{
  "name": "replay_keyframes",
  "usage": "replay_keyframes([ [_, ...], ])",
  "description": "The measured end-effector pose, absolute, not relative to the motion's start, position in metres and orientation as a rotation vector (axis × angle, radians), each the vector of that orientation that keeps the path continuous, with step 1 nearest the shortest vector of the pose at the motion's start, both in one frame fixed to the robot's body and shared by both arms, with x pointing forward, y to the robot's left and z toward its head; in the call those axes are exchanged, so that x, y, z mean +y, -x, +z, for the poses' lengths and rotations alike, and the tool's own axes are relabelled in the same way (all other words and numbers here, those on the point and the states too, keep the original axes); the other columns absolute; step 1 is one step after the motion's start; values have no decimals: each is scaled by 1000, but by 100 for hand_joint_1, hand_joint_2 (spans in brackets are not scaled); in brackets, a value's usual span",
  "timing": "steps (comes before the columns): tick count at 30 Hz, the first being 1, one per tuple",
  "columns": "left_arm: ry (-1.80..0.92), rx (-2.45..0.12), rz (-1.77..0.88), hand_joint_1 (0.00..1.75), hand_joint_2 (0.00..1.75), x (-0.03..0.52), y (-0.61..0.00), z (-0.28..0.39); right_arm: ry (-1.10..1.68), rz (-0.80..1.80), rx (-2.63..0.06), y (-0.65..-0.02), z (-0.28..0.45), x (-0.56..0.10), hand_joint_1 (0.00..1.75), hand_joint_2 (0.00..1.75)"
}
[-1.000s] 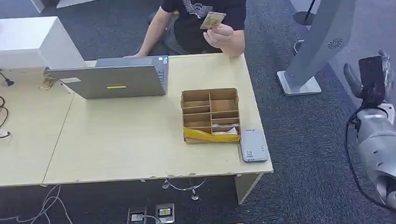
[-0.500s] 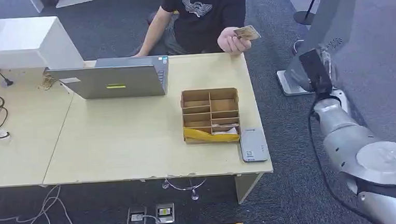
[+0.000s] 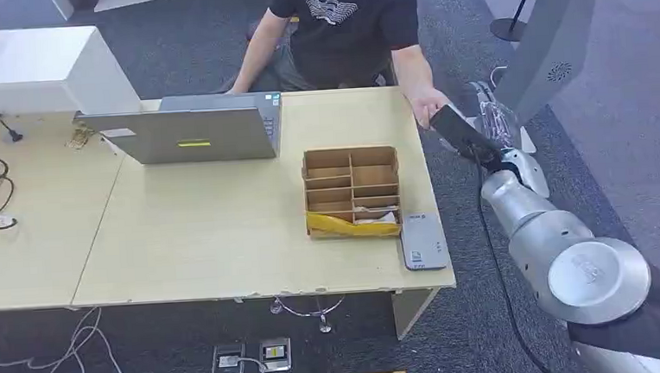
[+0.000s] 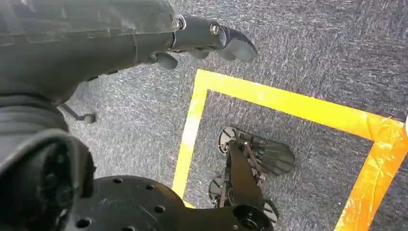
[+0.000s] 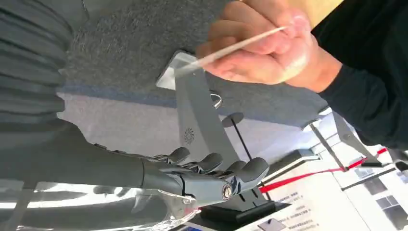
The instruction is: Pass the card to the sensor for recognition and then transmit it.
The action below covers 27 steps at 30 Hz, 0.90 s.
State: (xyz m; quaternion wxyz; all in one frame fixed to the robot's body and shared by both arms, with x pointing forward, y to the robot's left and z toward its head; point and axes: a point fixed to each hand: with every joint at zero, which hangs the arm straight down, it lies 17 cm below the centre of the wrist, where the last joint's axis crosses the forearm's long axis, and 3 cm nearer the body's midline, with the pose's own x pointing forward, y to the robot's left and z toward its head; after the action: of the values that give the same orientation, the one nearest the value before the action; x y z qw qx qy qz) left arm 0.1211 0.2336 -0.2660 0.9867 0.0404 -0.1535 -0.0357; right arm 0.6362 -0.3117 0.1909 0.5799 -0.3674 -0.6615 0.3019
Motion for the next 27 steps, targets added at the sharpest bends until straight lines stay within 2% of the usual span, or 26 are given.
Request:
replay_keyframes([
  [27, -54, -308, -118, 0, 0, 233, -117, -267, 978, 809, -1526, -637, 197, -319, 0, 175],
])
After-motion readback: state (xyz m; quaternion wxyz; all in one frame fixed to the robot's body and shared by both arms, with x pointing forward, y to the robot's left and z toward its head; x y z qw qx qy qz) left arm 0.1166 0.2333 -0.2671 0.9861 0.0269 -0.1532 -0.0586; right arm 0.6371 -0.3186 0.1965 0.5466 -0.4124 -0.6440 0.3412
